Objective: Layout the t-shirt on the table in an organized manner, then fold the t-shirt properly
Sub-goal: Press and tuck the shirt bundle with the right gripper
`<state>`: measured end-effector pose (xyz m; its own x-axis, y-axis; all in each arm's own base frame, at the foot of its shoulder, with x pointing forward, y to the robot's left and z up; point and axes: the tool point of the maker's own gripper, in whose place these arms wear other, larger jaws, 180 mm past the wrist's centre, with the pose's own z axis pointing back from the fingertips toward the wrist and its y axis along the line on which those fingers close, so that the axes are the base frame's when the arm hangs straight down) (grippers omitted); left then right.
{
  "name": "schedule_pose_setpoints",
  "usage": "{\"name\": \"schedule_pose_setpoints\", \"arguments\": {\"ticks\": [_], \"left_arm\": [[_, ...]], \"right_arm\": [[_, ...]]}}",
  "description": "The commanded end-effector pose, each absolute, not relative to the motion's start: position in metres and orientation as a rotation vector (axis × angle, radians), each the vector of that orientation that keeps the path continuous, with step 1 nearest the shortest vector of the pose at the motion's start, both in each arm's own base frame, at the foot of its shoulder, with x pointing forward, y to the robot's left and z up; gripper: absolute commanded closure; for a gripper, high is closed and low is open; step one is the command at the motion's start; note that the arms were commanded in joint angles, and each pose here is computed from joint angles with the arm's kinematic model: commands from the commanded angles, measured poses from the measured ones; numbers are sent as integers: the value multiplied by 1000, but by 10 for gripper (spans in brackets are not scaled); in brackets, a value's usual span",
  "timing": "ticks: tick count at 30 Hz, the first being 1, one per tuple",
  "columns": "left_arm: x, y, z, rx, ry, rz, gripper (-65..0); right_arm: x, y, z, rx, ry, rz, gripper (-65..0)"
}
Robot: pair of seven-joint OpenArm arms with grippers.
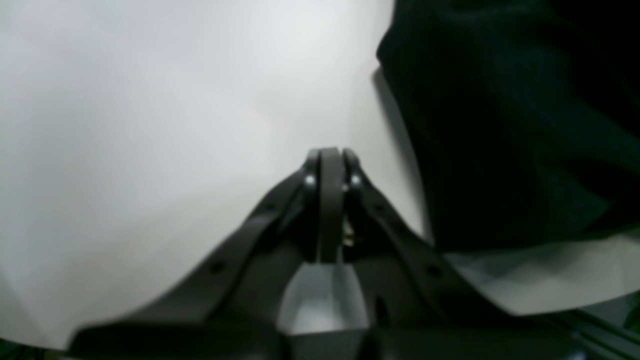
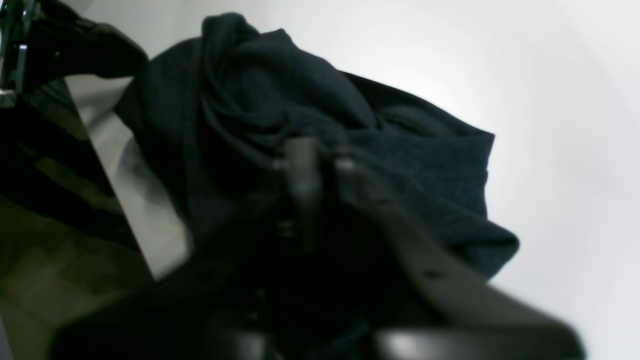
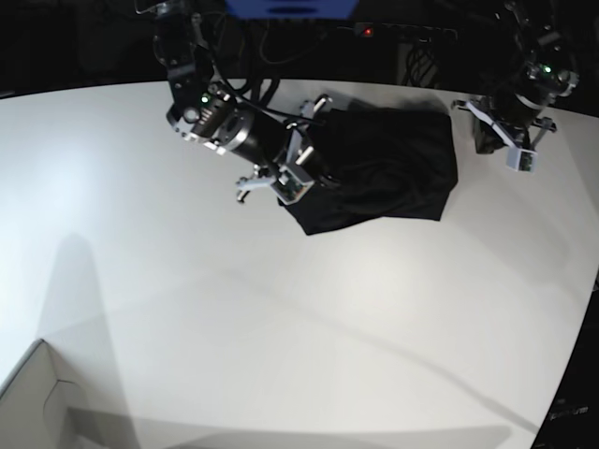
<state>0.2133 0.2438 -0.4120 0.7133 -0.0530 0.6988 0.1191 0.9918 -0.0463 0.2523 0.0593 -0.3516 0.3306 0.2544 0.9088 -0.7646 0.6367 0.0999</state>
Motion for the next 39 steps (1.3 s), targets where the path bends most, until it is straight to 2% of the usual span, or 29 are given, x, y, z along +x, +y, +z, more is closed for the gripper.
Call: {"name": "schedule_pose_setpoints", "arguments": {"ticks": [1, 13, 18, 25, 28, 33, 35, 39], "left_arm": [[220, 247, -402, -87, -814, -99, -1], [221, 247, -400, -84, -817, -103, -1], [222, 251, -397, -74, -821, -113, -1], [219, 266, -393, -41, -828, -84, -1], [215, 283, -388, -5, -836, -46, -1], [211, 304, -381, 40, -848, -12, -1], [213, 306, -379, 24, -865, 7, -1], [224, 309, -364, -11, -926, 15, -1]], "right_arm": [[258, 65, -336, 614, -1084, 705, 0], [250, 63, -286, 602, -1216, 716, 0], [232, 89, -267, 642, -1223, 803, 0], [196, 152, -243, 805, -1228, 959, 0], [206, 152, -256, 747, -1208, 989, 0], [234, 122, -294, 473, -1164, 1050, 0], [239, 111, -300, 416, -1153, 1060, -41], [253, 85, -308, 350, -1137, 994, -173]]}}
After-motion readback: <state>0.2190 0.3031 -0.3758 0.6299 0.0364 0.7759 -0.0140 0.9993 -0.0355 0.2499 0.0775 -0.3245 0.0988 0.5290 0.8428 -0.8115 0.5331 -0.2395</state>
